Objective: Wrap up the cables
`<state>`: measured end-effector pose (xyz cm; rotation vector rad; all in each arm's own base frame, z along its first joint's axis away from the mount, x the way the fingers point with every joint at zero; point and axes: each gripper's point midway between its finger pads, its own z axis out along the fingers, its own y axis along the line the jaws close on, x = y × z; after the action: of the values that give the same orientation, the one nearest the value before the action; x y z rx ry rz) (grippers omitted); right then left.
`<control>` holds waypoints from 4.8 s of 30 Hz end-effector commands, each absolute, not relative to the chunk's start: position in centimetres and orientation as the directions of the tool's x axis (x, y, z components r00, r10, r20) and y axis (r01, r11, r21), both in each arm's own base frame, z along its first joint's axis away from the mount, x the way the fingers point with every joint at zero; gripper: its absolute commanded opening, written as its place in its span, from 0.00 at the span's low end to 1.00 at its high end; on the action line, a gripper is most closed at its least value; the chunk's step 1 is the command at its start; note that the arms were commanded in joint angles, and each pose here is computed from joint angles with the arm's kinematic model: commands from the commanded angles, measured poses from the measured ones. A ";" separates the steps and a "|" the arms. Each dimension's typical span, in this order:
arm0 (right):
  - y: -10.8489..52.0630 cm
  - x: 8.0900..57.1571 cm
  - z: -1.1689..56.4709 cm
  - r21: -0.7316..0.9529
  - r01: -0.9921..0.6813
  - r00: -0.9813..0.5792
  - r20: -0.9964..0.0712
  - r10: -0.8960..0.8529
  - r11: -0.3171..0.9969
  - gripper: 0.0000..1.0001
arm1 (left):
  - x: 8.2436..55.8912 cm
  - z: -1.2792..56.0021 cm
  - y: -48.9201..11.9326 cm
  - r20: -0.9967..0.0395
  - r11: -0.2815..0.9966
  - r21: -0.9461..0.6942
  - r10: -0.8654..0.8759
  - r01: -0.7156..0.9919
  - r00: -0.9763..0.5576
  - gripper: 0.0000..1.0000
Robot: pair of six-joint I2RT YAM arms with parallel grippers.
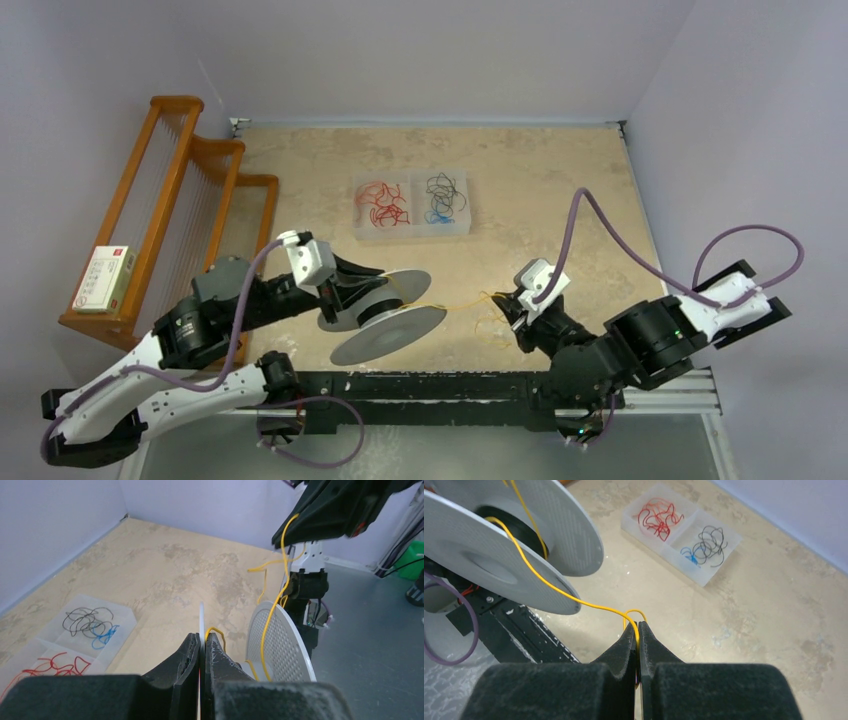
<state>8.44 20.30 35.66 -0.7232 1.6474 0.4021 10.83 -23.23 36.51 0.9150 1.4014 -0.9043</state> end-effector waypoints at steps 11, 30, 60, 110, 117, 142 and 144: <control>22.5 7.2 31.2 0.001 -0.640 -0.169 -0.976 -0.139 0.768 0.00 | 8.7 51.2 -20.5 -0.869 0.328 -0.122 -0.491 0.937 0.058 0.00; 25.4 5.5 28.7 0.103 -0.671 -0.219 -0.973 -0.065 0.734 0.00 | 11.1 55.9 -18.5 -0.751 0.400 -0.256 -0.655 0.880 0.080 0.00; 40.0 9.6 31.4 0.036 -0.747 -0.037 -0.999 0.013 0.664 0.01 | 25.4 47.1 -21.5 -0.940 0.901 -0.283 -0.328 0.329 0.092 0.00; 30.3 15.1 38.1 0.059 -0.591 0.093 -0.986 0.141 0.804 0.26 | 25.2 38.3 -23.0 -0.999 0.924 -0.041 -0.048 0.381 0.008 0.00; 28.6 16.3 33.4 0.071 -0.591 0.017 -0.995 0.100 0.804 0.50 | 25.0 42.7 -20.1 -0.988 0.945 -0.111 -0.139 0.306 0.070 0.00; 28.0 19.8 26.6 -0.121 -0.789 0.261 -0.954 0.150 0.603 0.88 | 22.0 56.3 -18.9 -0.919 0.848 -0.266 -0.367 0.458 0.147 0.00; 28.1 20.2 26.5 -0.143 -0.802 0.281 -0.947 0.154 0.580 0.88 | 21.6 57.0 -19.1 -0.915 0.835 -0.268 -0.377 0.481 0.144 0.00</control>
<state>20.78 27.36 22.65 -0.6608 1.3224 0.6356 23.21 -19.61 52.14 0.1435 1.3943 -0.4633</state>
